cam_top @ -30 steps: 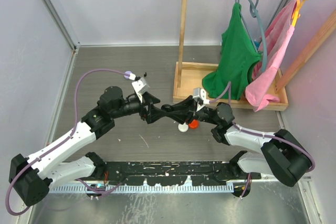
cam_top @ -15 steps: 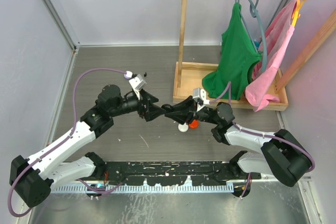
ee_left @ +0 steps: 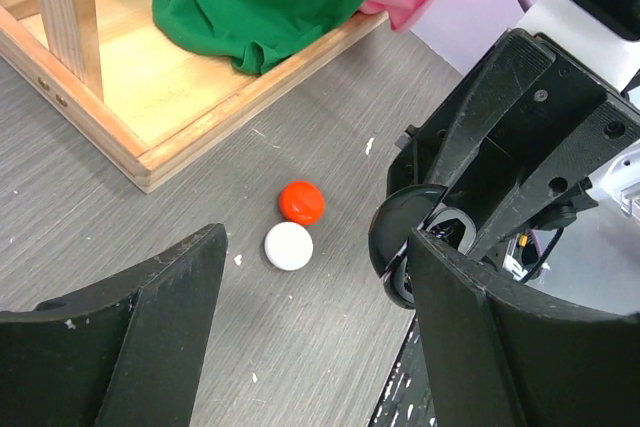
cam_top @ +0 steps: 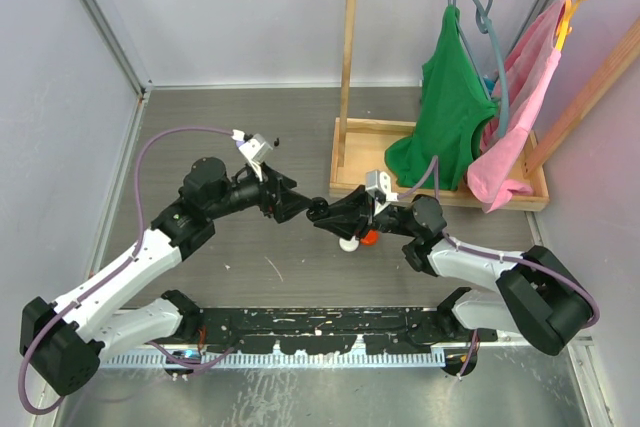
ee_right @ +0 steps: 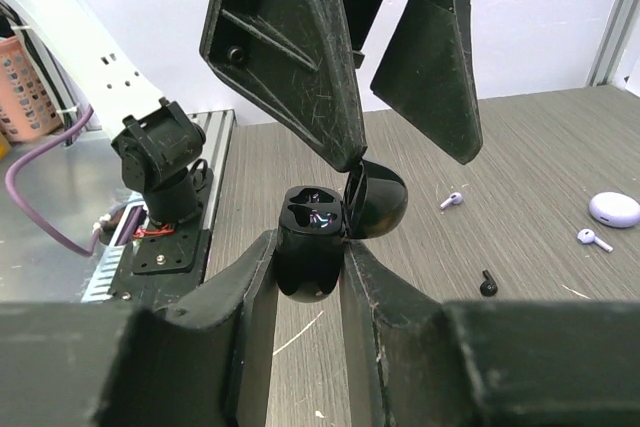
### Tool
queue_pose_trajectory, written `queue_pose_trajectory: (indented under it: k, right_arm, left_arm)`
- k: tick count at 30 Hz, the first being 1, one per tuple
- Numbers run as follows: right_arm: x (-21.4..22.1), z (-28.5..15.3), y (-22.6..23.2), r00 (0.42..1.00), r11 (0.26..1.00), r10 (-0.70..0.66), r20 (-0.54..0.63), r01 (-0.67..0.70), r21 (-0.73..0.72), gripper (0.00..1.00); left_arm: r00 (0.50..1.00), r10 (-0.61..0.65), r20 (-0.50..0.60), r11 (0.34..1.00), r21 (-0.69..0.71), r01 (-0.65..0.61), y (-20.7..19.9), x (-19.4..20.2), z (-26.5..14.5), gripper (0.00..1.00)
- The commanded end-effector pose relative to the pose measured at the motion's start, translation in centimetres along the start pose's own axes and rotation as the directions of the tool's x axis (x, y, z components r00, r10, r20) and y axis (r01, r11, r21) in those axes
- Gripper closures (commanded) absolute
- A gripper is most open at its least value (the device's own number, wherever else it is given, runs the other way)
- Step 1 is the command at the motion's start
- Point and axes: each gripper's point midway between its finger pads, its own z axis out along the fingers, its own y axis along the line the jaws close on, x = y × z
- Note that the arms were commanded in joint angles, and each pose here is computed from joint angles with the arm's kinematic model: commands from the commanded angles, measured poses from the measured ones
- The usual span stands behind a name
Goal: Insert the wireless bluetooth earbuds into the charging case
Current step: Open the charging case, then pick up the earbud from the center of the board.
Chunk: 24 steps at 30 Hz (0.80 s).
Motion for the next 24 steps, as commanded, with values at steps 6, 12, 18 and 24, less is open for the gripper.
queue_pose_trajectory:
  k: [6,12,18,24]
  right_arm:
    - [0.2,-0.7,-1.1,0.994,0.991,-0.11,0.0,0.11,0.082,0.98]
    - [1.5,-2.2,-3.1,0.987,0.962,-0.154,-0.038,0.158,0.222,0.99]
    - [1.9,-3.8,-4.7,0.982,0.92,-0.183,-0.056,0.191,0.342,0.99]
    - [2.8,-4.3,-5.8,0.982,0.9,-0.174,-0.075,0.189,0.392,0.99]
  left_arm:
    - [0.998,0.0,0.055,0.997,-0.082,0.005,0.8,-2.5,-0.4,0.23]
    - [0.996,-0.077,-0.034,0.953,-0.296,0.063,4.5,-0.2,-1.1,0.23]
    - [0.979,-0.126,-0.16,0.866,-0.5,0.03,8.9,2.8,-1.5,0.23]
    - [0.94,-0.214,-0.267,0.806,-0.592,0.015,13.6,5.6,0.2,0.24]
